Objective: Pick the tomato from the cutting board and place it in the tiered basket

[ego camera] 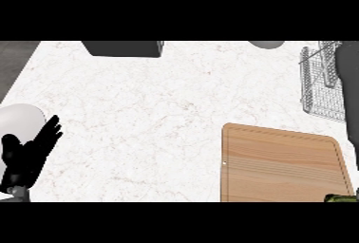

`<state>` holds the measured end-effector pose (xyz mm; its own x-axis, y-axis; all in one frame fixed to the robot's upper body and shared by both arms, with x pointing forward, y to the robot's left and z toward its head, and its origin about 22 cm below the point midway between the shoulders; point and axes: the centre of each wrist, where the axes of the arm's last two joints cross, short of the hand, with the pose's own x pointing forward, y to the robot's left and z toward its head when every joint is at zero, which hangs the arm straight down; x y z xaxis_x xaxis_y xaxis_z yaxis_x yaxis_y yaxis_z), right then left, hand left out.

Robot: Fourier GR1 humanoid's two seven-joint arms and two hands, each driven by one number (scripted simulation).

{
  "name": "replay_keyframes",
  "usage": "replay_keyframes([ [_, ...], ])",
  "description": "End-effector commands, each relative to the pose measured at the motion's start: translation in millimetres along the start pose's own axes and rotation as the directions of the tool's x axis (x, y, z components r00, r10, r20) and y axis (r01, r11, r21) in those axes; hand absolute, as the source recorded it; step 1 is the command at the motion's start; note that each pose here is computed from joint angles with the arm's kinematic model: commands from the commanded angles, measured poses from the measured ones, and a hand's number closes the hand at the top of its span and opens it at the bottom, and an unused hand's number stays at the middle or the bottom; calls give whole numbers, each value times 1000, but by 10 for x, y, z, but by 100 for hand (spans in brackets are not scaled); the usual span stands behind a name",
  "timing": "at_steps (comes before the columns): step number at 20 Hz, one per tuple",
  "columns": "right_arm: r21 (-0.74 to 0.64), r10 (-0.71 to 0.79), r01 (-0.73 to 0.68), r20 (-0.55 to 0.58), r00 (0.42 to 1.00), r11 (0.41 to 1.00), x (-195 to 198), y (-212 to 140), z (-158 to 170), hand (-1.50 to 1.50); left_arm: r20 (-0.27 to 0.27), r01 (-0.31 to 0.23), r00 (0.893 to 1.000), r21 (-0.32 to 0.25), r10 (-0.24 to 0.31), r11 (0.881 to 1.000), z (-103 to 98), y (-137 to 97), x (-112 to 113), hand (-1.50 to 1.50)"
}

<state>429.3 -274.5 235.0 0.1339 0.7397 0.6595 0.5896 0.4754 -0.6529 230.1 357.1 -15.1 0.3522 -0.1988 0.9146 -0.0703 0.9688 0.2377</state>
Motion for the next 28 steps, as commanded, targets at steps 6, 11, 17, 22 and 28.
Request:
replay_keyframes([
  [6,-16,-49,49,9,999,999,-482,-134,-447,150,6,13,1000,-17,-12,1000,50,-184,-82,0],
  [11,-78,595,-590,139,792,804,-694,-422,-507,150,8,12,1000,-5,-12,1000,53,17,65,0],
  [17,-53,671,-678,224,707,733,-660,-554,-652,150,-1,0,1000,-18,0,1000,0,-49,17,0],
  [22,-58,701,-712,250,668,699,-589,-728,-769,150,5,13,1000,-27,-13,1000,-23,-180,33,0],
  [28,34,726,-755,249,641,655,-730,-822,-803,150,42,18,999,-21,-17,1000,-9,-33,159,0],
])
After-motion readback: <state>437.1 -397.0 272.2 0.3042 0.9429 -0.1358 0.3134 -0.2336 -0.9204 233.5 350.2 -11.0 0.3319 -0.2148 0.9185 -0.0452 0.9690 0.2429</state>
